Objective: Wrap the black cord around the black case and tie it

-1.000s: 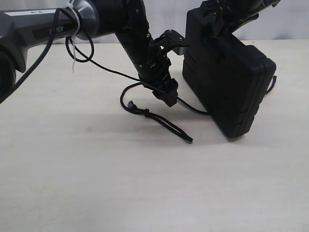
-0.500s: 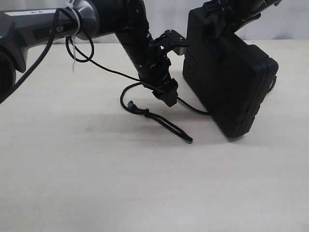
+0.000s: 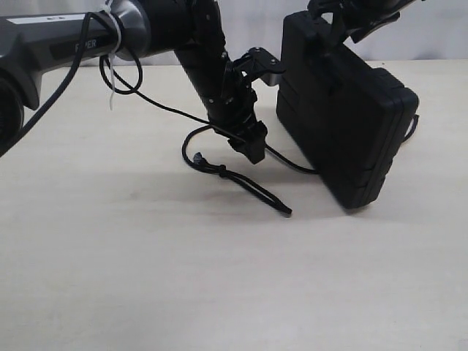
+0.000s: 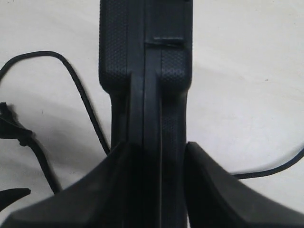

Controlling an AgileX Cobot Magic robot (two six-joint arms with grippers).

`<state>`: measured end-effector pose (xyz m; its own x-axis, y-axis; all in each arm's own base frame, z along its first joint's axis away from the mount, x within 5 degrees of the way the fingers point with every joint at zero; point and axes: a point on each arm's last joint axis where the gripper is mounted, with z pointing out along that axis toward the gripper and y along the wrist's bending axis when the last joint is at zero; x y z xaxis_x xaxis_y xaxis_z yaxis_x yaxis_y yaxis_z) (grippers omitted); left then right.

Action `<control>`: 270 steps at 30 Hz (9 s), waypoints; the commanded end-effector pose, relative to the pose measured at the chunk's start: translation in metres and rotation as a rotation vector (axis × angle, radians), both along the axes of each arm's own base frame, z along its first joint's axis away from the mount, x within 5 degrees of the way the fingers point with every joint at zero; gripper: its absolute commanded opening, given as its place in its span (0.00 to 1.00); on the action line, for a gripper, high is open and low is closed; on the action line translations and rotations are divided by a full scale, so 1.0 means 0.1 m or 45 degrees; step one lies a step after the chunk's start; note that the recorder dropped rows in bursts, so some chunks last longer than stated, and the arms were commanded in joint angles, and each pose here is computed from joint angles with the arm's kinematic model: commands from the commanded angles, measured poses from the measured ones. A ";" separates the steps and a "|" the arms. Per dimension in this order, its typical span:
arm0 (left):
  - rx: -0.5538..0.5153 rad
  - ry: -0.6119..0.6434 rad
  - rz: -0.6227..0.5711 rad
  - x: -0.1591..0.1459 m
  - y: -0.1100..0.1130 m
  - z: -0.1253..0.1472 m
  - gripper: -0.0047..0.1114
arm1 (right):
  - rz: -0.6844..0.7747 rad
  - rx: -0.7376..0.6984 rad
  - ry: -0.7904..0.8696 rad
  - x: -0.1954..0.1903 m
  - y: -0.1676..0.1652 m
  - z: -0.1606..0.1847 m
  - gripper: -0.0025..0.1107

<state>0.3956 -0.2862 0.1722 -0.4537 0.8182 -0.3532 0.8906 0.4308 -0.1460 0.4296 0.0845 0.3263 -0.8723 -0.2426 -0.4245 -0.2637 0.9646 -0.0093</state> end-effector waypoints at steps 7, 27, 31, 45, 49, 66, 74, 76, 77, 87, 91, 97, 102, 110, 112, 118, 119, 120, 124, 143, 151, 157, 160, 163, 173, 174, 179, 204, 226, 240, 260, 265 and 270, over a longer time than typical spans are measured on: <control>-0.001 0.000 -0.003 0.00 0.00 0.01 0.55 | 0.003 -0.049 0.054 -0.03 -0.05 -0.13 0.33; 0.298 -0.011 -0.325 -0.06 0.20 -0.08 0.55 | 0.004 -0.032 0.039 -0.06 -0.05 -0.07 0.33; 0.236 -0.023 -0.681 -0.16 0.20 -0.21 0.55 | 0.004 -0.032 0.039 -0.06 -0.05 -0.07 0.33; 0.313 -0.326 -0.791 0.01 0.21 -0.80 0.46 | 0.001 -0.031 0.039 -0.06 -0.05 -0.07 0.33; 0.283 -0.203 -0.774 -0.06 0.21 -0.85 0.07 | 0.001 -0.031 0.039 -0.06 -0.05 -0.07 0.33; -0.045 -0.442 -0.131 0.09 0.14 0.29 0.04 | 0.001 -0.031 0.039 -0.06 -0.05 -0.07 0.33; -0.080 -0.430 0.042 0.11 0.20 0.44 0.04 | 0.001 -0.031 0.039 -0.06 -0.05 -0.07 0.33; -0.093 -0.431 0.071 0.11 0.20 0.47 0.04 | 0.001 -0.031 0.039 -0.06 -0.05 -0.07 0.33; -0.100 -0.435 0.088 0.11 0.20 0.49 0.04 | 0.001 -0.031 0.039 -0.06 -0.05 -0.07 0.33; -0.166 -0.487 0.173 0.12 0.22 0.68 0.04 | 0.000 -0.030 0.039 -0.06 -0.05 -0.07 0.33; -0.163 -0.483 0.178 0.11 0.22 0.68 0.04 | 0.000 -0.030 0.039 -0.06 -0.05 -0.07 0.33; -0.186 -0.495 0.227 0.14 0.25 0.72 0.04 | 0.000 -0.027 0.040 -0.06 -0.04 -0.07 0.33; -0.256 -0.561 0.308 0.19 0.23 0.78 0.04 | 0.000 -0.027 0.040 -0.06 -0.04 -0.07 0.33; -0.208 -0.527 0.286 0.18 0.25 0.67 0.04 | 0.000 -0.027 0.040 -0.06 -0.04 -0.07 0.33; -0.187 -0.530 0.268 0.17 0.24 0.65 0.04 | 0.000 -0.027 0.040 -0.06 -0.04 -0.07 0.33; -0.115 -0.668 0.119 0.01 -0.05 0.66 0.04 | 0.000 -0.027 0.040 -0.06 -0.04 -0.07 0.33; -0.099 -0.722 0.102 -0.02 -0.11 0.67 0.04 | 0.000 -0.027 0.040 -0.06 -0.04 -0.07 0.33; -0.095 -0.751 0.105 -0.05 -0.17 0.68 0.04 | 0.000 -0.027 0.040 -0.06 -0.04 -0.07 0.33; 0.039 -0.937 0.043 -0.13 -0.30 0.72 0.04 | 0.000 -0.027 0.040 -0.06 -0.04 -0.07 0.33; 0.235 -1.089 -0.285 -0.45 -0.78 0.38 0.04 | 0.015 0.049 0.054 -0.07 0.01 -0.07 0.33; -0.002 -1.165 -0.230 -0.45 -0.92 0.49 0.04 | 0.015 0.046 0.053 -0.07 0.01 -0.07 0.33; -0.082 -1.184 -0.218 -0.45 -0.96 0.52 0.04 | 0.015 0.046 0.053 -0.07 0.01 -0.07 0.33; -0.111 -1.183 -0.205 -0.46 -0.97 0.57 0.04 | 0.015 0.046 0.053 -0.07 0.01 -0.07 0.33; -0.143 -1.179 -0.178 -0.48 -0.95 0.67 0.04 | 0.015 0.046 0.055 -0.06 0.01 -0.08 0.33; -0.082 -1.132 -0.126 -0.50 -0.87 0.75 0.29 | 0.015 0.046 0.055 -0.06 0.01 -0.08 0.33; -0.085 -1.136 -0.125 -0.50 -0.86 0.77 0.37 | 0.015 0.046 0.055 -0.06 0.01 -0.08 0.33; -0.013 -1.116 -0.096 -0.52 -0.77 0.87 0.61 | 0.014 0.043 0.055 -0.06 0.01 -0.08 0.33; 0.092 -0.664 -0.230 -0.15 -0.19 0.43 0.61 | 0.008 0.046 0.056 -0.06 0.01 -0.08 0.33; -0.060 -0.846 -0.170 -0.08 -0.40 0.40 0.04 | 0.008 0.046 0.056 -0.06 0.01 -0.08 0.33; -0.130 -1.013 -0.262 -0.25 -0.66 0.60 0.04 | 0.006 0.047 0.056 -0.06 0.01 -0.08 0.33; -0.254 -1.051 -0.172 -0.25 -0.69 0.75 0.04 | 0.021 0.083 0.054 -0.08 0.03 -0.05 0.33; -0.251 -1.048 -0.173 -0.25 -0.69 0.75 0.04 | 0.022 0.087 -0.027 -0.20 0.00 0.20 0.33; -0.248 -1.044 -0.174 -0.25 -0.68 0.74 0.04 | -0.054 -0.016 -0.148 -0.38 -0.14 0.54 0.33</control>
